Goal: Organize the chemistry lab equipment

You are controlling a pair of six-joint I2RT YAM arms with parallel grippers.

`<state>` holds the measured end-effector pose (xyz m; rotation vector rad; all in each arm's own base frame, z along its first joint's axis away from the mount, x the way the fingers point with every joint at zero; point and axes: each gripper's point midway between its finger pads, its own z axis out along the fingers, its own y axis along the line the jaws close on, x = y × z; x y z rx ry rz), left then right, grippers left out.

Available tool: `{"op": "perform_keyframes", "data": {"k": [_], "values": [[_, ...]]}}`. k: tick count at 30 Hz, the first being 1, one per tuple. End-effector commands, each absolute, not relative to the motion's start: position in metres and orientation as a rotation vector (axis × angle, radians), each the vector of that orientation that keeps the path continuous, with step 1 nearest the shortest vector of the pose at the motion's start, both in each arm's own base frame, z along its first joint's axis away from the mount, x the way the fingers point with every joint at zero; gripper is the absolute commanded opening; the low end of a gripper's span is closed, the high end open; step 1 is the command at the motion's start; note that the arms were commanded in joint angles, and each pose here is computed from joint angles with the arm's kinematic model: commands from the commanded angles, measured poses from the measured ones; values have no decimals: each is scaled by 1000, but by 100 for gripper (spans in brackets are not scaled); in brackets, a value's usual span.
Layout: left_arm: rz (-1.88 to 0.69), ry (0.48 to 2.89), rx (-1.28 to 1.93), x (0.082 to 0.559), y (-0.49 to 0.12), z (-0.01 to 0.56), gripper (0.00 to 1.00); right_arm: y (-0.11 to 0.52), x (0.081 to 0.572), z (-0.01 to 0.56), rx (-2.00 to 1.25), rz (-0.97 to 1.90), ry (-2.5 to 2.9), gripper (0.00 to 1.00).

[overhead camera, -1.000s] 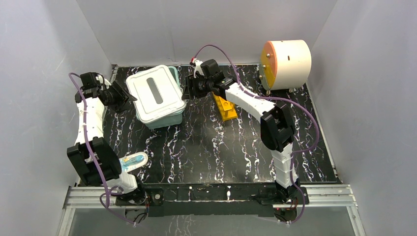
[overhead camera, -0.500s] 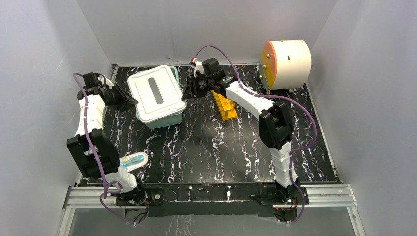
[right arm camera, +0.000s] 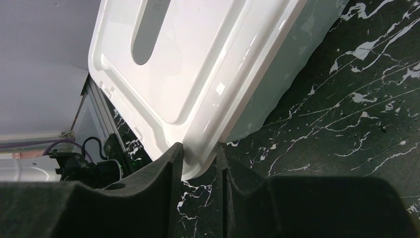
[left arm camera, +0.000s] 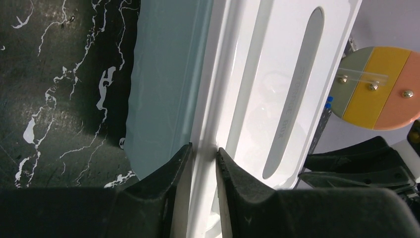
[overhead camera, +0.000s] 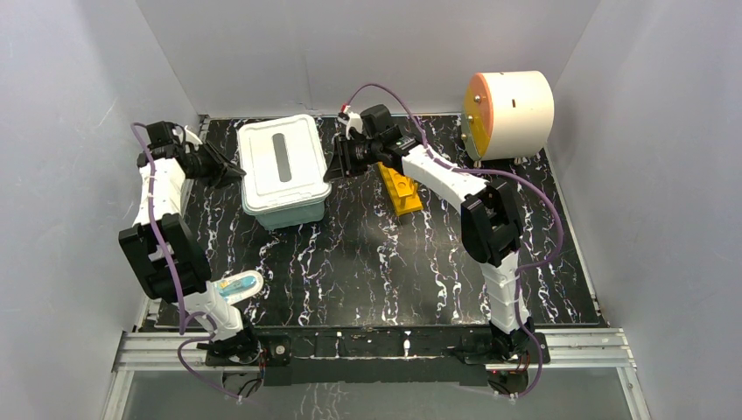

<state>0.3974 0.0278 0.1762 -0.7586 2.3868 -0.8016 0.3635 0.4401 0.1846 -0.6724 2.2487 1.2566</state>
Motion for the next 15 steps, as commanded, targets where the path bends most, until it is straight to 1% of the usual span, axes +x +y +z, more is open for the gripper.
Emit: {"op": "perform_keyframes", "data": {"k": [1, 6, 11, 15], "values": [[-828, 2379, -743, 406, 29, 186, 20, 441, 339, 197, -696, 1362, 2278, 37], [-786, 2387, -740, 407, 34, 187, 19, 444, 325, 201, -691, 1409, 2272, 37], [-742, 2404, -756, 402, 37, 182, 20, 445, 330, 198, -677, 1383, 2280, 37], [-659, 2408, -769, 397, 45, 183, 26, 446, 339, 201, -674, 1340, 2263, 38]]}}
